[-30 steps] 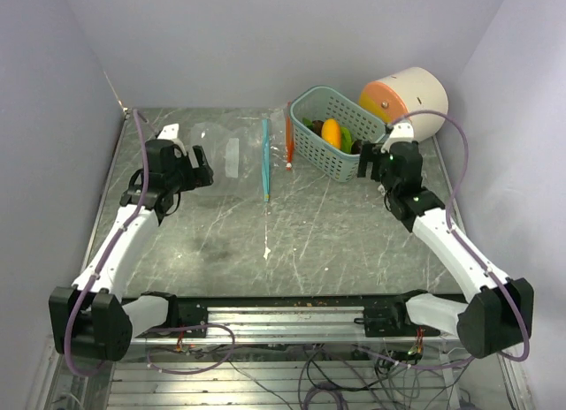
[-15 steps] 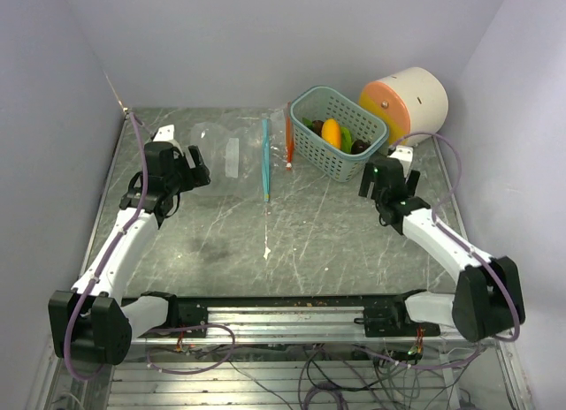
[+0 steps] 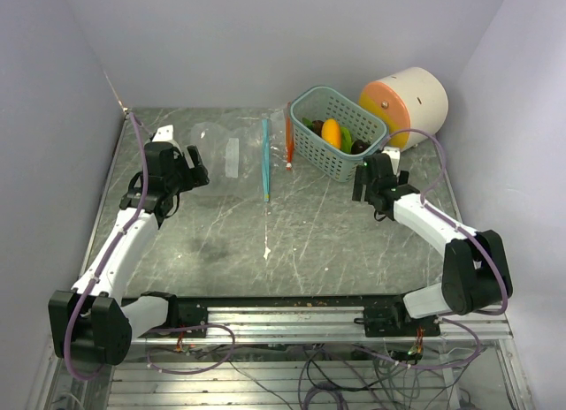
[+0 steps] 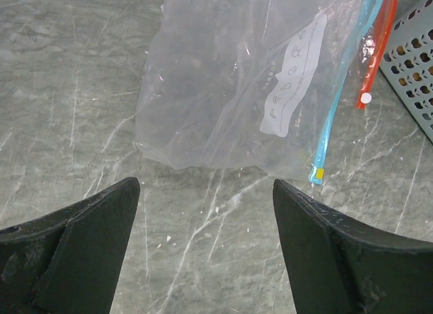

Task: Open the zip-top bag and remove the fake food
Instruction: Reset both arms

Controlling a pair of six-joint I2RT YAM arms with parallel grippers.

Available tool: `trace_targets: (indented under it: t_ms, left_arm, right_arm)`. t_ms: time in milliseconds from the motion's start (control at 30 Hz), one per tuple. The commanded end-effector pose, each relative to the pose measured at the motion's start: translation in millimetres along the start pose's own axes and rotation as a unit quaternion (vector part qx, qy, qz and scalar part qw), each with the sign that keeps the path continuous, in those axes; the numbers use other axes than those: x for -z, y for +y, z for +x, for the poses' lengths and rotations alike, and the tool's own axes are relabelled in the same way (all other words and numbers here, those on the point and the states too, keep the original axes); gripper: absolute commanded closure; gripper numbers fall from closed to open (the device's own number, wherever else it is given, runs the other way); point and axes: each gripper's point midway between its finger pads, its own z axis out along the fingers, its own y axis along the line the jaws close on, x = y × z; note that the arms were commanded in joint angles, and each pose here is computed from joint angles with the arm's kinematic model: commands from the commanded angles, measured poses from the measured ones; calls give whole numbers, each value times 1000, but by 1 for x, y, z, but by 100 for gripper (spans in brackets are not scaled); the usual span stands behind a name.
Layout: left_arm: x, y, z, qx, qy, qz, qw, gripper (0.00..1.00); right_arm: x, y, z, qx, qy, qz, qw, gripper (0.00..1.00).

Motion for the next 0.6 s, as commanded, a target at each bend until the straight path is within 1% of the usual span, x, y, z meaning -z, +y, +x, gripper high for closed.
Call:
trace_targets:
  t_ms: [0, 567]
  left_arm:
    - [0, 7, -6, 2, -10, -15, 1000, 10]
    - [2, 7, -5, -6, -10, -10, 1000, 10]
  right_arm:
    - [4, 4, -14, -9, -15, -7, 1000, 7]
    - [5, 5, -15, -6, -18, -12, 1000, 7]
